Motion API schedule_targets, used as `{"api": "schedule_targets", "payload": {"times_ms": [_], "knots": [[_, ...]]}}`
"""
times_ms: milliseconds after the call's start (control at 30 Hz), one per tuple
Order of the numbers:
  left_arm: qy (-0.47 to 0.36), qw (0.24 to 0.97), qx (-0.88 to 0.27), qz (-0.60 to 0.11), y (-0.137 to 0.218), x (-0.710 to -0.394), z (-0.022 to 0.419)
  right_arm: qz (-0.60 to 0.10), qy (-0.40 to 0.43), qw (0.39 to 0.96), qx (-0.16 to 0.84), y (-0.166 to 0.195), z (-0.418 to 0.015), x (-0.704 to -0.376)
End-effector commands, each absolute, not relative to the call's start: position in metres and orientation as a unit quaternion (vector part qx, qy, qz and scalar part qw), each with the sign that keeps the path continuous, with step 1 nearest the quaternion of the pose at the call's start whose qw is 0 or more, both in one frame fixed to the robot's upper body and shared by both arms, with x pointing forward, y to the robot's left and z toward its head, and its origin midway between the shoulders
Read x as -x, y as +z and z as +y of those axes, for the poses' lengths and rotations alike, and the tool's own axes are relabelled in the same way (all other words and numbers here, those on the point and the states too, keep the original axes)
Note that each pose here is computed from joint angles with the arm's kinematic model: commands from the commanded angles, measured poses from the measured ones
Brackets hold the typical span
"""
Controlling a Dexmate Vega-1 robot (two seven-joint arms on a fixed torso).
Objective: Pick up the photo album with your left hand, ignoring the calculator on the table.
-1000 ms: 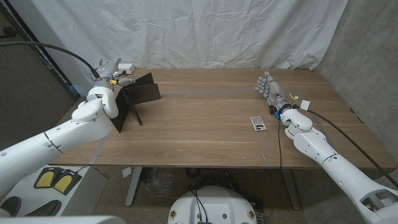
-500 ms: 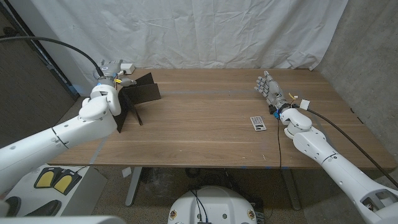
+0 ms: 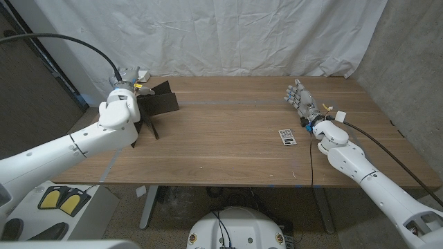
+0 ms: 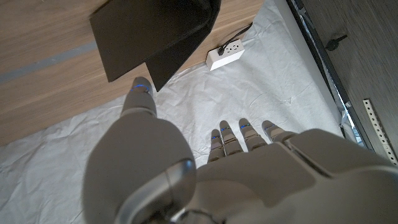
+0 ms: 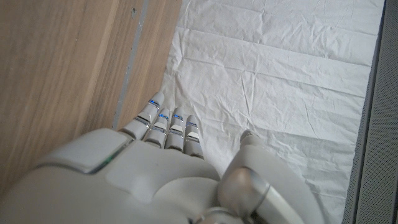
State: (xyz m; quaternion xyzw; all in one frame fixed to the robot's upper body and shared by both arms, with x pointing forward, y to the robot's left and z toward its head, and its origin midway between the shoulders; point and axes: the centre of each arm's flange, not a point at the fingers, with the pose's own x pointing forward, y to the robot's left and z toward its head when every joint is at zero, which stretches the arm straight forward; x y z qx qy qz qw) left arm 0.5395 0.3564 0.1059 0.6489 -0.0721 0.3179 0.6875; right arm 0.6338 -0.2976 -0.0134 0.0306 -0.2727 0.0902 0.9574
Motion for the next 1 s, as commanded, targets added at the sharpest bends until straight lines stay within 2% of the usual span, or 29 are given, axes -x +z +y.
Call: {"api": "schedule_targets", "payload": {"times_ms": [33,500,1000], "knots": [[0.307,0.69,-0.654,-0.045,0.111,-0.553,0.355,-0.27,0.086,0.959,-0.033,-0.016,-0.301,-0.633],[0.306,0.689,-0.657,-0.034,0.123,-0.564,0.353,-0.271,0.081,0.958,-0.042,-0.026,-0.3,-0.629],[0.3,0.691,-0.657,-0.009,0.119,-0.574,0.36,-0.271,0.082,0.958,-0.043,-0.028,-0.296,-0.627]]}}
